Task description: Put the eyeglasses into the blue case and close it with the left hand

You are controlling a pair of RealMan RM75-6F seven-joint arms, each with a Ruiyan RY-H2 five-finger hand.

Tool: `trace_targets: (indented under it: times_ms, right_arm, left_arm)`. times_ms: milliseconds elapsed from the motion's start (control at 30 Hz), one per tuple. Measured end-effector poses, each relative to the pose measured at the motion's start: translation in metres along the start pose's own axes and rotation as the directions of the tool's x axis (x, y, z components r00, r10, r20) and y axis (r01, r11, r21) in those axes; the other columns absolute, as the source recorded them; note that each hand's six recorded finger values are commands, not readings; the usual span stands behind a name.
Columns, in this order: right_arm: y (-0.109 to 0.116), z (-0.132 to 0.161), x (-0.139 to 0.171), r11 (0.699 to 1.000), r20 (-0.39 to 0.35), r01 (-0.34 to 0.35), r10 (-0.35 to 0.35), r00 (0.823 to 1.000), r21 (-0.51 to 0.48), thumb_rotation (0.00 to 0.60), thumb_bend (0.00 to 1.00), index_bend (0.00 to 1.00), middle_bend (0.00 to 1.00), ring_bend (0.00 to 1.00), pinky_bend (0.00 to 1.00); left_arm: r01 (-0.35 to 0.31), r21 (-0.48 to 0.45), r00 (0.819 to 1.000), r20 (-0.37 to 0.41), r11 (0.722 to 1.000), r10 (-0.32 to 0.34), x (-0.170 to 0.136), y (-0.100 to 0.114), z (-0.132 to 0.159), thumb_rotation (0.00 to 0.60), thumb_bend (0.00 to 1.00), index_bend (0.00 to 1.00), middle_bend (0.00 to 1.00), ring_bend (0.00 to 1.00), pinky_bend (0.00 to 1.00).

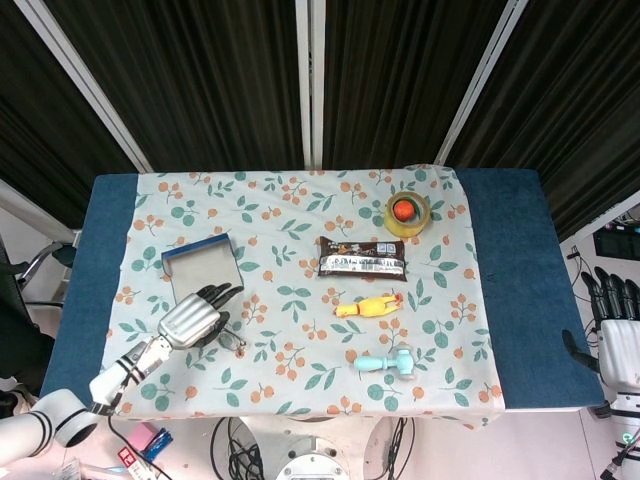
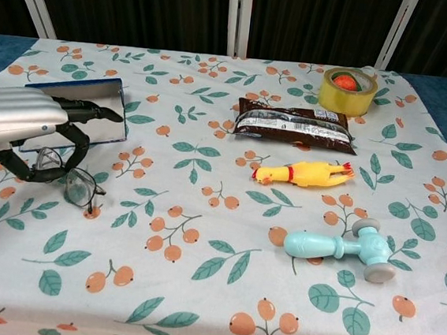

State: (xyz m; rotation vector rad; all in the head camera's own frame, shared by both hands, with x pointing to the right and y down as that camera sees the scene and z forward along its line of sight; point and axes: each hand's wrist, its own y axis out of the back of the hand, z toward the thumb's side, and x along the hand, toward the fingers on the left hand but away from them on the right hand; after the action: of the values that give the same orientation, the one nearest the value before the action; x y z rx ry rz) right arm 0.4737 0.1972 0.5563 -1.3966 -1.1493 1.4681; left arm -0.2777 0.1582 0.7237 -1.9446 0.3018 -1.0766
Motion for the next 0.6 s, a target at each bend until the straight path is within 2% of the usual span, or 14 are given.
trace_targets:
  times_ms: [100, 300, 433, 600]
  right_arm:
    - [0.0, 0.001, 0.0, 1.0, -0.003, 0.0, 0.0, 1.0, -0.001, 0.6, 0.21, 0.0, 0.0, 0.0, 0.0]
    - [-0.003, 0.004, -0.001, 1.0, -0.01, -0.006, 0.006, 1.0, -0.006, 0.6, 0.21, 0.0, 0.0, 0.0, 0.0]
    - [-0.002, 0.003, 0.0, 1.0, -0.008, -0.001, 0.0, 1.0, -0.008, 0.6, 0.21, 0.0, 0.0, 0.0, 0.0]
    - [0.001, -0.002, 0.002, 1.0, 0.004, 0.01, -0.01, 1.0, -0.008, 0.6, 0.21, 0.0, 0.0, 0.0, 0.0]
  left_arm:
    - [0.002, -0.044, 1.0, -0.031, 0.999, -0.003, 0.001, 0.006, -0.002, 0.6, 0.47, 0.63, 0.03, 0.04, 0.18]
    - [0.038, -0.114, 0.994, -0.1, 0.993, -0.05, 0.012, 0.017, -0.006, 0.6, 0.51, 0.6, 0.02, 0.04, 0.18]
    - [0.036, -0.16, 0.982, -0.178, 0.986, -0.065, 0.026, 0.027, -0.015, 0.6, 0.54, 0.61, 0.01, 0.04, 0.18]
    - [0.016, -0.166, 0.96, -0.274, 0.986, -0.061, 0.043, 0.037, -0.025, 0.6, 0.57, 0.62, 0.01, 0.03, 0.18]
